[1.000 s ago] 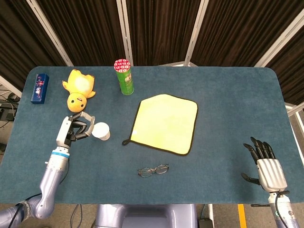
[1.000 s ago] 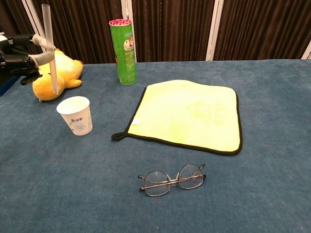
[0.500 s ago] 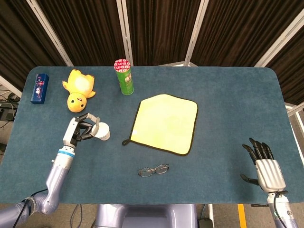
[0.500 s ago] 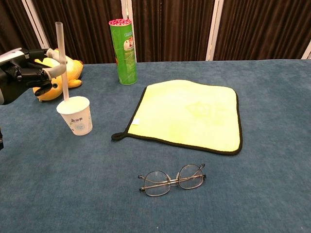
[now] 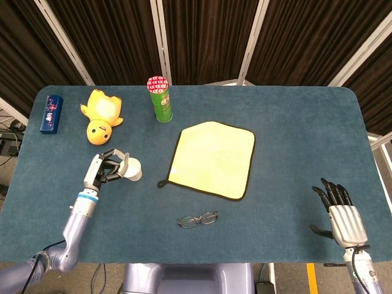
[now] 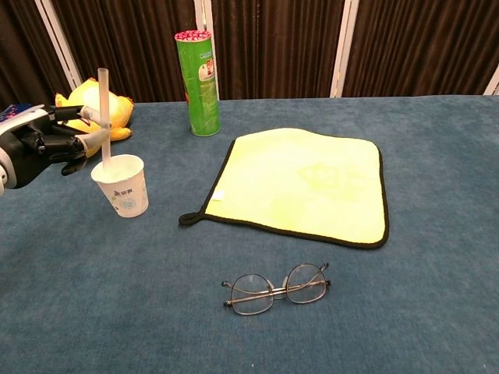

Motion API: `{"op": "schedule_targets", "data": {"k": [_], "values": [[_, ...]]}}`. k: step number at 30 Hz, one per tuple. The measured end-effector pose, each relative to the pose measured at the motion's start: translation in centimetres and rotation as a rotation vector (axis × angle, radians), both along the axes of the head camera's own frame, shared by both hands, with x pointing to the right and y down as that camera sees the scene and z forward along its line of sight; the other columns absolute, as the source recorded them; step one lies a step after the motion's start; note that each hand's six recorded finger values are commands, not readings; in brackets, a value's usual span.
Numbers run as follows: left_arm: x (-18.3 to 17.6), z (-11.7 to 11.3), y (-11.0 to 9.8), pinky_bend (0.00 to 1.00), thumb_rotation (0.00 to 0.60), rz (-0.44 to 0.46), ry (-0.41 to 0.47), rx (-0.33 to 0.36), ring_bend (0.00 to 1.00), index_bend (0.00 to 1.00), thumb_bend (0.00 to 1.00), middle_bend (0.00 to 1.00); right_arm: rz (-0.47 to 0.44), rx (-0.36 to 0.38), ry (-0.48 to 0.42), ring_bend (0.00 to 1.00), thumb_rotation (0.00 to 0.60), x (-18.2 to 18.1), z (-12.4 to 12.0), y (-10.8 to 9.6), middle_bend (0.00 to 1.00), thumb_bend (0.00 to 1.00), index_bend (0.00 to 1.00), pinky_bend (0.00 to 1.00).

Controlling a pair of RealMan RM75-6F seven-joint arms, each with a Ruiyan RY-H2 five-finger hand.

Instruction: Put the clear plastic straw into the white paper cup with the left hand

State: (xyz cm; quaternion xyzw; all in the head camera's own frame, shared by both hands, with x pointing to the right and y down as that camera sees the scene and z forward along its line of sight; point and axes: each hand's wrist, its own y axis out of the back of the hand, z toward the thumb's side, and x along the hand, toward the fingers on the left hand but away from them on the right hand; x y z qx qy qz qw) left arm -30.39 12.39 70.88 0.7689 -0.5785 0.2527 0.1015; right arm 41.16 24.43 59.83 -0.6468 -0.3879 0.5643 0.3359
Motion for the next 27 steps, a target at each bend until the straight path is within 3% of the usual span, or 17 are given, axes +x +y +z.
{"op": "schedule_targets", "data": {"k": [8, 19, 23, 25, 27], "values": [[-0.5, 0.6, 0.6, 0.84, 0.600, 0.009, -0.008, -0.009, 0.95, 0.45, 0.29, 1.00, -0.005, -0.001, 0.002, 0.00, 0.600, -0.1, 0.1, 0.1, 0.00, 0.09, 0.13, 0.00], [-2.1, -1.3, 0.9, 0.80, 0.600, 0.013, -0.029, 0.054, 0.90, 0.44, 0.28, 0.97, -0.001, 0.000, 0.003, 0.00, 0.600, 0.1, 0.1, 0.0, 0.00, 0.09, 0.13, 0.00], [-3.3, -3.1, 1.2, 0.61, 0.600, 0.039, -0.100, 0.139, 0.77, 0.38, 0.29, 0.81, -0.003, 0.000, 0.005, 0.00, 0.600, 0.1, 0.2, 0.1, 0.00, 0.09, 0.13, 0.00], [-4.1, -4.2, 1.5, 0.47, 0.600, 0.067, -0.165, 0.195, 0.63, 0.32, 0.29, 0.64, -0.004, 0.000, 0.006, 0.00, 0.600, 0.0, 0.2, 0.1, 0.00, 0.09, 0.13, 0.00], [-4.8, -5.0, 1.9, 0.27, 0.600, 0.106, -0.241, 0.239, 0.37, 0.24, 0.29, 0.34, -0.006, 0.003, 0.008, 0.00, 0.600, 0.0, 0.2, 0.1, 0.00, 0.09, 0.13, 0.00]]}}
